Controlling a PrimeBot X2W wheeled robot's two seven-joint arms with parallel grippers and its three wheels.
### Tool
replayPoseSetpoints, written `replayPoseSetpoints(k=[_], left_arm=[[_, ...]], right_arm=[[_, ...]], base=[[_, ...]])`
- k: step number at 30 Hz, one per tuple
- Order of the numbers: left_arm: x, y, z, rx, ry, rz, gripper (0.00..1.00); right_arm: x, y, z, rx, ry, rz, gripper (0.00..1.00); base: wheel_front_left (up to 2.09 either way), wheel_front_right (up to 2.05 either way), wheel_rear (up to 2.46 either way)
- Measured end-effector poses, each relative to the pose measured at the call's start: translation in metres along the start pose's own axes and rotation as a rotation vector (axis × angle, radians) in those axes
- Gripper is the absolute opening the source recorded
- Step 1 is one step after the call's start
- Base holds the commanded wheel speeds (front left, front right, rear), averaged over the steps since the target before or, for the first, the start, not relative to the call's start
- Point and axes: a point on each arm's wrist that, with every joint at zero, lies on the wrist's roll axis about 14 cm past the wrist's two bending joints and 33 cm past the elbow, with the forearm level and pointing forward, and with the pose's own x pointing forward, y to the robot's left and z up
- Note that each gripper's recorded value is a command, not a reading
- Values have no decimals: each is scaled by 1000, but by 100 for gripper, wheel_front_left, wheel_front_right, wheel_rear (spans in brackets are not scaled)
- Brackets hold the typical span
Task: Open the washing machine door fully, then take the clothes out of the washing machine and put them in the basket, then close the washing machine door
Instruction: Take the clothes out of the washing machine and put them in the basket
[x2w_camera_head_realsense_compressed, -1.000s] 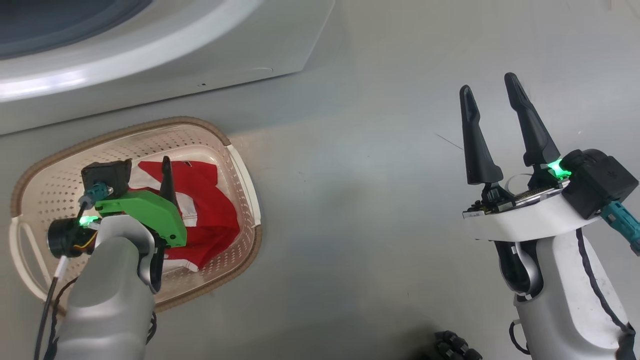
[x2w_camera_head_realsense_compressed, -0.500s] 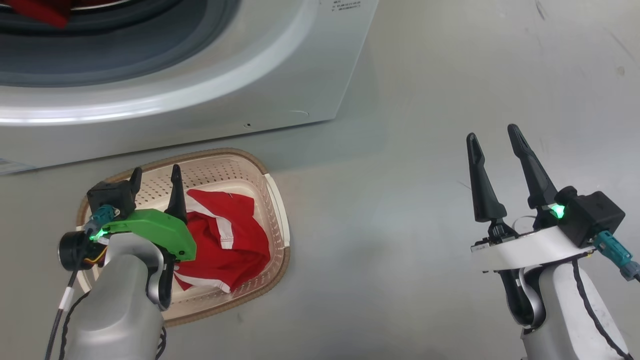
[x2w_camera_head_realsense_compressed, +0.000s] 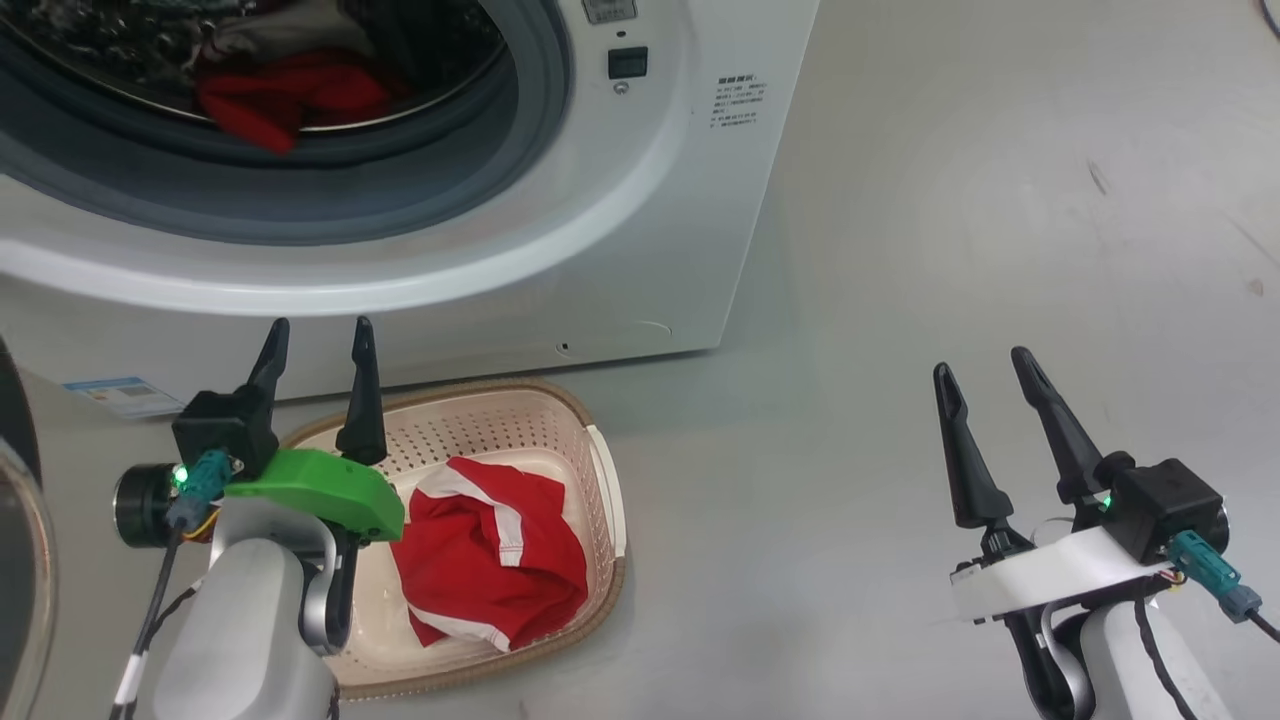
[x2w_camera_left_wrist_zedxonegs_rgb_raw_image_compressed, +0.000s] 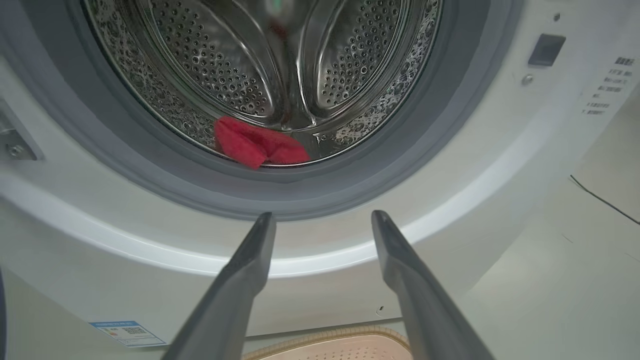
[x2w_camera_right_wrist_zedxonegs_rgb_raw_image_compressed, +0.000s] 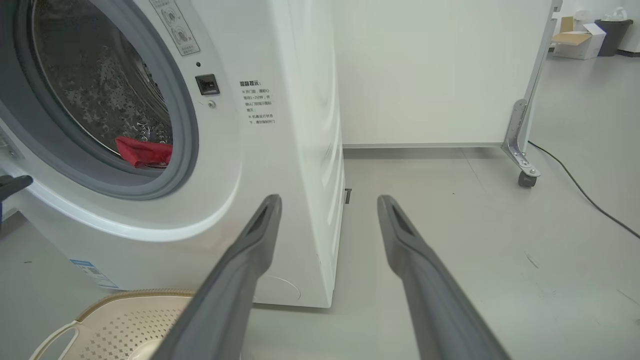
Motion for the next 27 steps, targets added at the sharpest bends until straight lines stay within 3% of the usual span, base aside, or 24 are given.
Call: replayPoseSetpoints(k=[11, 27], left_arm=[[-61, 0, 35, 31, -112, 13, 100], [-120, -2, 31, 30, -134, 35, 100]], right_arm=[[-31, 14, 18, -11, -41, 25, 100], [-57, 24, 30, -14, -82, 37, 100]], base=[[0, 0, 0], [0, 0, 0]])
